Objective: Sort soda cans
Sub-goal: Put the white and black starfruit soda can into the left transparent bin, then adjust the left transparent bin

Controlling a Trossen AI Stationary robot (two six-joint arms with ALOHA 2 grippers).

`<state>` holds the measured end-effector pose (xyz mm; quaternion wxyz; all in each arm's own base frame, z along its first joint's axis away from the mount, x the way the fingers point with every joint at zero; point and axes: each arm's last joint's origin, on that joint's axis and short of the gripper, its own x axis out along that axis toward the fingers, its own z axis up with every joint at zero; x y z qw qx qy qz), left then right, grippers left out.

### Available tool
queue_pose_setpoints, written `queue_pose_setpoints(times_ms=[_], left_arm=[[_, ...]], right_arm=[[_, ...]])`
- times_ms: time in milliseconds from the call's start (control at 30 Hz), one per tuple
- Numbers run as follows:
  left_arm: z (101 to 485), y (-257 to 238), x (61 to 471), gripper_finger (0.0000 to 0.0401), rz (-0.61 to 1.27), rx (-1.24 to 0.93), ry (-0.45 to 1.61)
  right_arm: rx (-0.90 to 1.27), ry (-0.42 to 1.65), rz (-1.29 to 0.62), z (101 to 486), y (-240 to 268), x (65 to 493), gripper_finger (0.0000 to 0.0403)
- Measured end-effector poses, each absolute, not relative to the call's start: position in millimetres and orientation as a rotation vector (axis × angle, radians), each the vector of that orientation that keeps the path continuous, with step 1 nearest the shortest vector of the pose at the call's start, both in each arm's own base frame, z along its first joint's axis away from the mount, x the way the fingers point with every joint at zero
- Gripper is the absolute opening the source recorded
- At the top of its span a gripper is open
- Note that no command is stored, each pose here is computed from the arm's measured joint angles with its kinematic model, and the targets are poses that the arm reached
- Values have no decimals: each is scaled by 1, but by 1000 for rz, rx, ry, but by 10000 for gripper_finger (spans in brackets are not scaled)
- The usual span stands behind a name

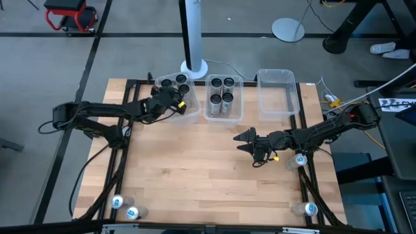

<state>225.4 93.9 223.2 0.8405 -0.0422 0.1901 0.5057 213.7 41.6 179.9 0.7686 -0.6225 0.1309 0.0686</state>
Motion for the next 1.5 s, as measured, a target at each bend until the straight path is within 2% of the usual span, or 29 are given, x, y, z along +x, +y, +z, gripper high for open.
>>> queue_pose_setpoints(times_ms=[267,367,567,767,867,1067,1267,1400,1500], left_arm=[[276,76,203,292,1006,-35,317],[286,64,197,292,861,-24,292],[294,29,199,292,440,-14,269],[288,-8,208,292,245,12,301],[281,-22,213,292,210,14,332],[255,-28,226,292,333,-21,449],[246,-13,221,292,709,-4,463],[241,1,222,292,766,55,506],[232,16,223,292,782,2,552]], right_arm=[[-1354,299,160,178,42,213,395],[-1354,299,160,178,42,213,395],[-1358,303,164,178,42,213,395],[-1357,294,158,179,42,213,395],[-1357,294,158,179,42,214,395],[-1356,293,157,179,42,214,395],[-1361,316,124,179,41,213,395],[-1361,312,121,180,41,214,395],[-1361,311,120,180,41,214,395]])
